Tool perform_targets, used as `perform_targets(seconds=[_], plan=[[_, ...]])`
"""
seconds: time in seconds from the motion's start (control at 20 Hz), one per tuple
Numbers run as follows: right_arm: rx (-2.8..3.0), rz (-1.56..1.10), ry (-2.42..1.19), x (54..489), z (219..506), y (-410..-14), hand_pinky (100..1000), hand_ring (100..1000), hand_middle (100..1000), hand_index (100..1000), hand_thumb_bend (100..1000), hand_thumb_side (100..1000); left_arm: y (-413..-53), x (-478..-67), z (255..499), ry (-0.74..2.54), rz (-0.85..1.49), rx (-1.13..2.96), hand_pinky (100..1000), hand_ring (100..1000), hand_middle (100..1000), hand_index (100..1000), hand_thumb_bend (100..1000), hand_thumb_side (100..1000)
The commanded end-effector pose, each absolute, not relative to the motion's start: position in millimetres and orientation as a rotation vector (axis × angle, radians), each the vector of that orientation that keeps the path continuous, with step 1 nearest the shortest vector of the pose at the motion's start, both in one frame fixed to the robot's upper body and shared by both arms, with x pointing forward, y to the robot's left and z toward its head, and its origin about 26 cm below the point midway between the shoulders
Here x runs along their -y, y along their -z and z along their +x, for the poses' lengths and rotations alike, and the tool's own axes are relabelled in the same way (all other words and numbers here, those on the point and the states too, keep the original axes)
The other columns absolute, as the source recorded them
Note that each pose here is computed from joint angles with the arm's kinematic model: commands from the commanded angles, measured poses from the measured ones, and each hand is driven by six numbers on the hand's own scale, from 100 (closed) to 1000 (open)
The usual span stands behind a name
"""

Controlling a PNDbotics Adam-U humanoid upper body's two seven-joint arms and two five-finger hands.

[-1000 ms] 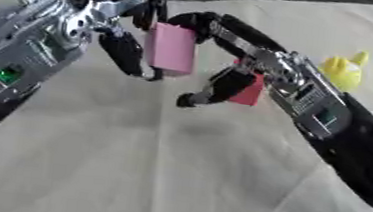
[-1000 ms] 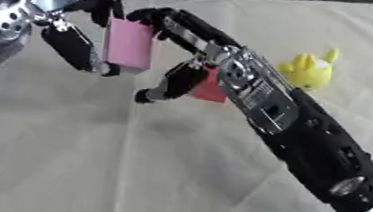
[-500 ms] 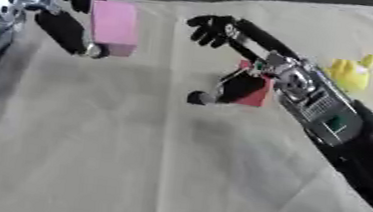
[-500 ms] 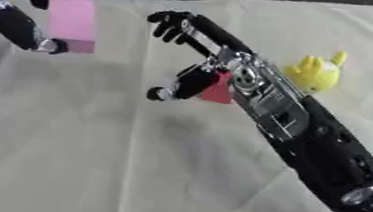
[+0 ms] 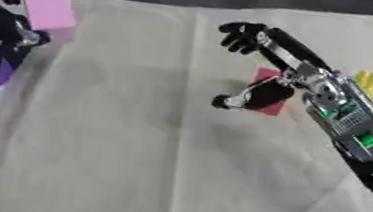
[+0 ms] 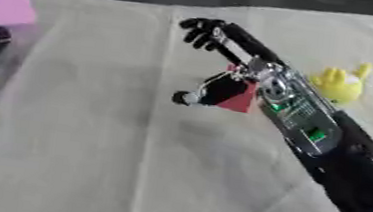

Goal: Pick up the objects with one hand, pass them to the other hand, and then place them into the box on the other side of the table.

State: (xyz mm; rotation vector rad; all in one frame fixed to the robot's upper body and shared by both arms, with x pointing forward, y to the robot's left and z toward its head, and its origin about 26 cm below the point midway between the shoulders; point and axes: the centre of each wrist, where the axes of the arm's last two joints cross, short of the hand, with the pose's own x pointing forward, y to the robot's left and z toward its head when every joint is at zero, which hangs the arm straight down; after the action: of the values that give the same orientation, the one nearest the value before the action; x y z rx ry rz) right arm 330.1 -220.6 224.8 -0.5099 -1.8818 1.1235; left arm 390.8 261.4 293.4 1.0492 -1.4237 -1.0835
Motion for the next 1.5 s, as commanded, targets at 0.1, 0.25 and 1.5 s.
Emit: perform_targets(seconds=[0.1, 0.25, 1.5], plan=[[1.921, -0.559, -1.109, 228.1, 322.8, -239.3, 798, 777, 745, 907, 652, 130, -313.6, -302.3, 382.1, 0.945, 1.177, 1.410, 704, 542, 419, 456, 513, 100], [1.925, -0.567, -1.098, 230.0, 320.2, -239.0, 797, 777, 745, 906, 649, 133, -311.1, -324.3, 380.9, 0.873, 1.226, 1.372, 703, 542, 417, 456, 507, 100], [2.033, -0.587, -1.042, 233.2, 302.9, -255.0, 801, 777, 745, 904, 635, 134, -262.1, -372.7, 442.3, 0.851, 1.329, 1.043, 939, 815, 749, 877, 700, 331]])
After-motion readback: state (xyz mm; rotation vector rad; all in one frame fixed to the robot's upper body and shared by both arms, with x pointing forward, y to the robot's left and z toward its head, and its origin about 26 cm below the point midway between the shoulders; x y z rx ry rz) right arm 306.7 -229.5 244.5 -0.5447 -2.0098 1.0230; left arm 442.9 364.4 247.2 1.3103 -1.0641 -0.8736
